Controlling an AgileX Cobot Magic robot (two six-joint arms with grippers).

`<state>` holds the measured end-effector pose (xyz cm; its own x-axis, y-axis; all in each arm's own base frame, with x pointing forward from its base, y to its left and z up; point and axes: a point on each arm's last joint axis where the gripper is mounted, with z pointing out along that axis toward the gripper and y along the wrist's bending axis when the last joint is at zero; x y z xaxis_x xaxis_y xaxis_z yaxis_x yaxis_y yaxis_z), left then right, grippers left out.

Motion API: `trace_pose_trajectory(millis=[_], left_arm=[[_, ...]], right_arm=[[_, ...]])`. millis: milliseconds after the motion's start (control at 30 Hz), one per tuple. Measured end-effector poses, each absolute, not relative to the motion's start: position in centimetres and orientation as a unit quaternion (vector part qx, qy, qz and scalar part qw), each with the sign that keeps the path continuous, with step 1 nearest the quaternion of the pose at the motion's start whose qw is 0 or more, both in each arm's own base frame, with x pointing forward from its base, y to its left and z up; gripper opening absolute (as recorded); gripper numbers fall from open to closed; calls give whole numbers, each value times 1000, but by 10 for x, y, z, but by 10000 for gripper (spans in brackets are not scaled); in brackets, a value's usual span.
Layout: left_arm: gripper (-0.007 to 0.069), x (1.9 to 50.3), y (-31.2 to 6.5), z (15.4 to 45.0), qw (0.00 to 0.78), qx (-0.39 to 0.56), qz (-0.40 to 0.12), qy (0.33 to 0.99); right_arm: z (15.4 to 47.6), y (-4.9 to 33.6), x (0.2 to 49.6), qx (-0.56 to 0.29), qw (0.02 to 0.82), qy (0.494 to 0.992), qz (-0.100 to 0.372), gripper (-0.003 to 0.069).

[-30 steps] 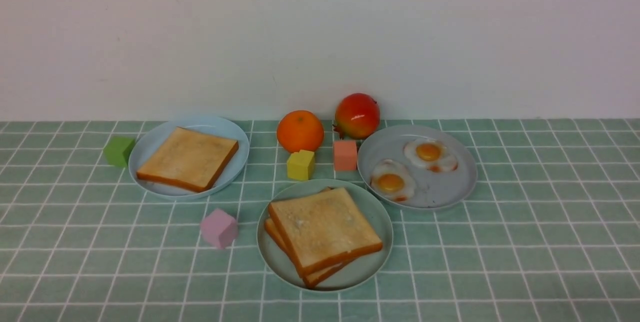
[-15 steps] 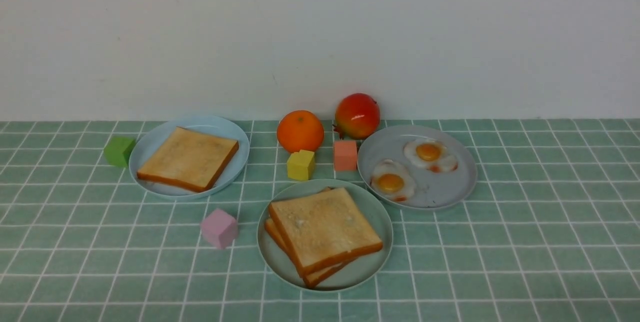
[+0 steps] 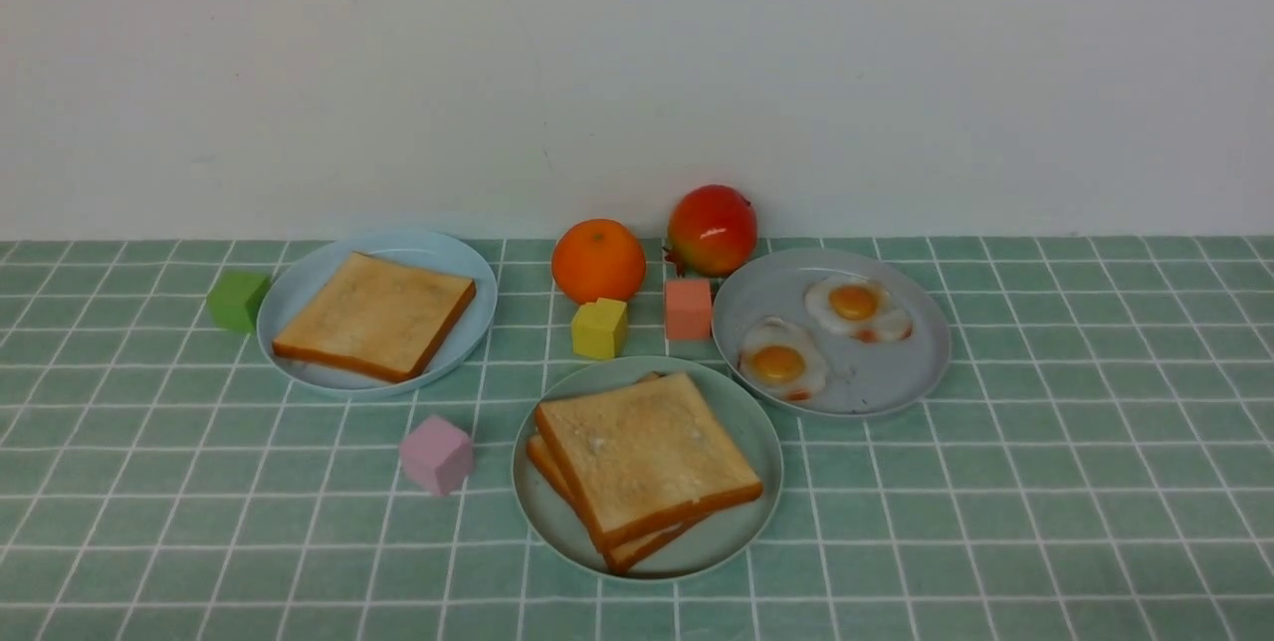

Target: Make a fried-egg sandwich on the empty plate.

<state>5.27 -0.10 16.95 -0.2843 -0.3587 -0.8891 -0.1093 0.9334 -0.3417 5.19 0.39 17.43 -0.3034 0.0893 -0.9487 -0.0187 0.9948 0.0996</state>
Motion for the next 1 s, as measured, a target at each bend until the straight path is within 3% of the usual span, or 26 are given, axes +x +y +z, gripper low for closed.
trace_pose_trajectory(millis=[1000], left_arm=[[-2, 53, -1, 169, 580, -146, -105, 794]], right_arm=[[174, 4, 52, 22, 590, 806, 46, 50]])
